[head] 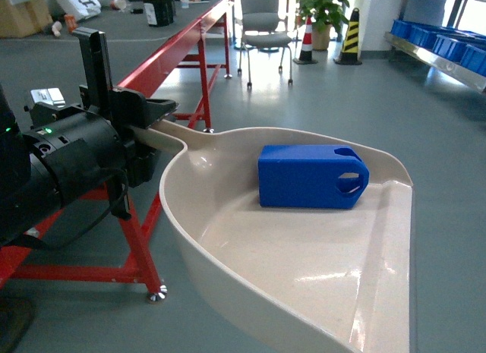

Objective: Place part in tray to right shelf

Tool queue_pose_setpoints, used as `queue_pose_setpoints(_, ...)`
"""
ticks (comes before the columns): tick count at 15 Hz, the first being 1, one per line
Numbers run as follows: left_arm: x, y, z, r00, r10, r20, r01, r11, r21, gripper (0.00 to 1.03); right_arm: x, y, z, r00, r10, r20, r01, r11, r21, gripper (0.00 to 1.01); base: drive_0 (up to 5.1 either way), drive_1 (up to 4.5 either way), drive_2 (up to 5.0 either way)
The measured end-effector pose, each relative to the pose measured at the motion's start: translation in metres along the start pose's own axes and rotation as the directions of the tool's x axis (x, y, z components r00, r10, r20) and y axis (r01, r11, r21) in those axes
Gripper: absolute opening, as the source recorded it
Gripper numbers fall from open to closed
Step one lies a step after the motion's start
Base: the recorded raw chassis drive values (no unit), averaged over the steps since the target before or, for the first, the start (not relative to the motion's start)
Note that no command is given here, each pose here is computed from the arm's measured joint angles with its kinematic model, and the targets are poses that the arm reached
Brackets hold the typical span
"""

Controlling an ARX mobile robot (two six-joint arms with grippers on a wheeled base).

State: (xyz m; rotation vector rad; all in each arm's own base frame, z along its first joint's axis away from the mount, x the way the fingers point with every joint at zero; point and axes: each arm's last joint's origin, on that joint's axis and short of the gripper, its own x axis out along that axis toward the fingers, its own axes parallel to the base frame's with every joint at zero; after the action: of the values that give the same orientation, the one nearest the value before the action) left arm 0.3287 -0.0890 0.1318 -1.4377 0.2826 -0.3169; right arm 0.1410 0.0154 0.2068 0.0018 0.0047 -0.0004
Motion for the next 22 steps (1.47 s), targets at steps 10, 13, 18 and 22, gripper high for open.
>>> queue_pose_setpoints(10, -0.0008, 0.0024, 0.001, 1.0, 0.01, 0.004, -0.01, 1.0, -0.001, 0.12, -0.0002, 0.0, -0.001, 1.0, 0.0, -0.003, 0.0, 1.0, 0.0, 0.98, 4.8, -2.66, -2.7)
queue_pose_setpoints(13, 0.0002, 0.0012, -0.0062, 1.0, 0.003, -0.031, -0.003, 1.0, -0.002, 0.12, -0.0002, -0.0001, -0.0012, 1.0, -0.003, -0.004, 0.003, 1.0, -0.001, 0.98, 4.8, -2.6, -2.6)
queue_pose_setpoints(18, -0.0005, 0.0018, -0.0008, 1.0, 0.006, -0.005, -0.006, 1.0, -0.002, 0.12, -0.0007, -0.0002, -0.0005, 1.0, -0.003, 0.002, 0.003, 1.0, 0.0, 0.98, 4.8, -2.6, -2.6)
queue_pose_setpoints(22, -0.0004, 0.002, -0.0008, 1.0, 0.008, -0.006, -0.008, 1.0, -0.002, 0.12, -0.0005, -0.0001, -0.0009, 1.0, -0.002, -0.001, 0.002, 1.0, -0.001, 0.98, 4.8, -2.6, -2.6)
